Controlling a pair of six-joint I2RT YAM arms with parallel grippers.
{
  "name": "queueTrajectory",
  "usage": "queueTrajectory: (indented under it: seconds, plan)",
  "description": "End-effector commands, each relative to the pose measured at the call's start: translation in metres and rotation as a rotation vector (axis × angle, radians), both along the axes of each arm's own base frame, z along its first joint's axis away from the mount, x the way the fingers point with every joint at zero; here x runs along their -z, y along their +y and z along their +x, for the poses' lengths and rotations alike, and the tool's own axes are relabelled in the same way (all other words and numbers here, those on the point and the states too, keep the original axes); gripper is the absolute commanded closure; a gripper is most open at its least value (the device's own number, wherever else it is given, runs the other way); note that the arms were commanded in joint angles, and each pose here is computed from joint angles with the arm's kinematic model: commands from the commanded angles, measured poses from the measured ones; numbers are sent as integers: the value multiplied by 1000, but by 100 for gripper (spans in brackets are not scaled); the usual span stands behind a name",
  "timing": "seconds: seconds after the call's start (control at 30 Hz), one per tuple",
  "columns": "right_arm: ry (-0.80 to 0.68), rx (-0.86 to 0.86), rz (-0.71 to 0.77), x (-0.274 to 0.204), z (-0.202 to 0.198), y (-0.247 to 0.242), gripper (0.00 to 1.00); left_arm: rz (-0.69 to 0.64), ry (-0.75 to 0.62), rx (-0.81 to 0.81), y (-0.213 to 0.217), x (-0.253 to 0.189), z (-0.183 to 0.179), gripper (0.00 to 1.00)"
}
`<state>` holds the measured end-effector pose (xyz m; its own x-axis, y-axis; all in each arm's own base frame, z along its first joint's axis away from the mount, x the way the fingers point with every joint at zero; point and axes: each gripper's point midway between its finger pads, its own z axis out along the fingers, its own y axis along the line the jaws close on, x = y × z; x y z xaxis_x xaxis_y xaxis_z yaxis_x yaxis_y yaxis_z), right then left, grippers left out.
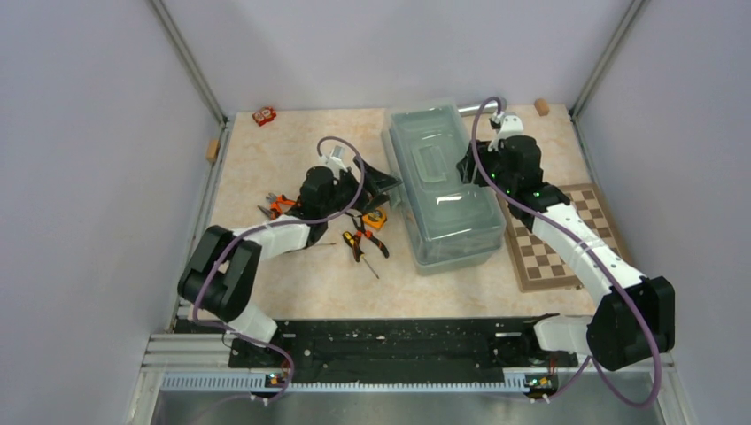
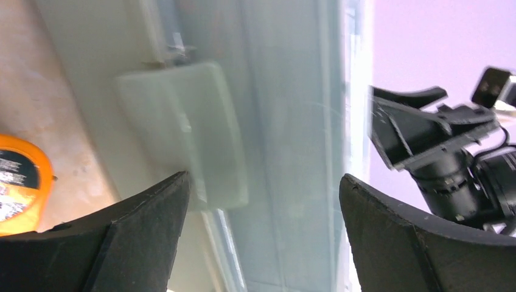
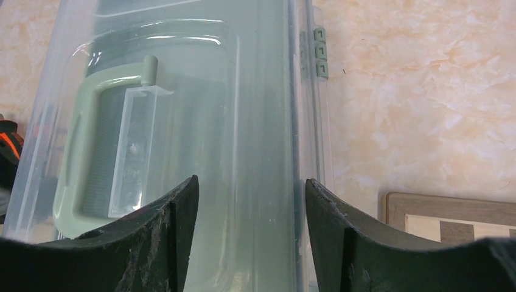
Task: Pack the tool kit
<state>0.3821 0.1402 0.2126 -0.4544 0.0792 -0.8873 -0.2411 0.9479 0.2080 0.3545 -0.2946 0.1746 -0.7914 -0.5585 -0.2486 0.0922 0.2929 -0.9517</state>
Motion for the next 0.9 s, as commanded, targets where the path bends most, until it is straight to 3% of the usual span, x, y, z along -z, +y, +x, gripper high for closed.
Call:
queueTrajectory:
  seconds: [0.0, 0.23, 0.4, 0.67, 0.87]
  plan:
    - [437, -333, -20, 98, -97, 55, 39, 68, -154, 47, -10, -48, -18, 3]
    - [434, -334, -16, 98, -98, 55, 39, 210, -109, -44, 13, -35, -18, 3]
    - [422, -321, -25, 96, -95, 53, 37, 386, -83, -195, 51, -27, -14, 2]
    - [405, -290, -42, 93, -88, 49, 36, 525, -65, -279, 78, -19, -13, 2]
    - [397, -281, -53, 91, -86, 47, 35, 550, -47, -247, 70, -9, -4, 2]
